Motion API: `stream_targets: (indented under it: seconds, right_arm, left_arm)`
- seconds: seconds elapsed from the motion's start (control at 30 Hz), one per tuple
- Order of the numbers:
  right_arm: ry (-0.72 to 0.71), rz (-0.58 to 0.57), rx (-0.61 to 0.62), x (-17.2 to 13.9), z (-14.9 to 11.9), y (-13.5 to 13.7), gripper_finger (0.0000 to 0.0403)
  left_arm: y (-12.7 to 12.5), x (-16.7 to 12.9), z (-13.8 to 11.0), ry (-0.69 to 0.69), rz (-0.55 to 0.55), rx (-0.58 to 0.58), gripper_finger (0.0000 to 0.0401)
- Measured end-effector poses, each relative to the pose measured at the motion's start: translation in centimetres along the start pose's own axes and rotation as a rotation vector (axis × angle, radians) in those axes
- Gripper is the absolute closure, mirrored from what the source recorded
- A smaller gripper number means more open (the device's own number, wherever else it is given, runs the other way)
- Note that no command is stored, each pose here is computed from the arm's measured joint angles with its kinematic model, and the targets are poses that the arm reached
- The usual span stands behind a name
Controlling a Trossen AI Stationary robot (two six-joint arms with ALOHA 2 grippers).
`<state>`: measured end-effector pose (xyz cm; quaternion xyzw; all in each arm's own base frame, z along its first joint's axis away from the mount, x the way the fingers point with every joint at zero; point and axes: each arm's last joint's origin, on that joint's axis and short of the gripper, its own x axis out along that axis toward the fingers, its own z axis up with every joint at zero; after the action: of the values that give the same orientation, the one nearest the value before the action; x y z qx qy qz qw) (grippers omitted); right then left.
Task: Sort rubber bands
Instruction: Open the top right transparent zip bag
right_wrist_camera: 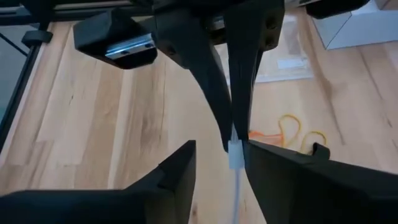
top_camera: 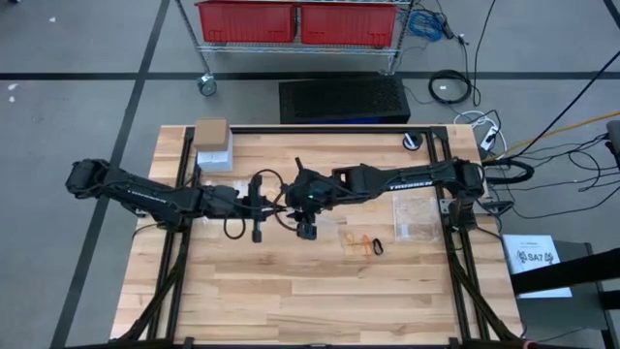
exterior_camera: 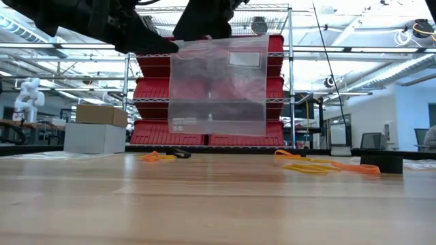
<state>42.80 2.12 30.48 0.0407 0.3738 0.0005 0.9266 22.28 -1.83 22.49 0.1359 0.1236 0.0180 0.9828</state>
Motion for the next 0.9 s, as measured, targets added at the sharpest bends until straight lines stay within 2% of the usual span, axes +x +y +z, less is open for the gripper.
stream_targets:
  seconds: [0.1, 0.33, 0.47, 0.9]
  right_arm:
    - [0.0, -0.006, 0.009, 0.0, 0.0, -0.4, 0.0304]
    - [0.012, -0.015, 0.015, 0.0, 0.0, -1.0, 0.0391]
    - [0.035, -0.024, 0.023, -0.1, -0.2, -1.1, 0.0387]
    - [0.235, -0.073, 0.098, -2.8, -2.0, -0.9, 0.0388]
  left_arm:
    - [0.0, 0.0, 0.0, -0.004, -0.004, -0.001, 0.0399]
    - [0.1, 0.0, 0.0, -0.003, 0.003, -0.002, 0.04]
    - [0.6, 0.1, -0.1, 0.001, 0.017, -0.007, 0.04]
    - [1.8, 0.0, -0.1, -0.008, 0.068, -0.018, 0.04]
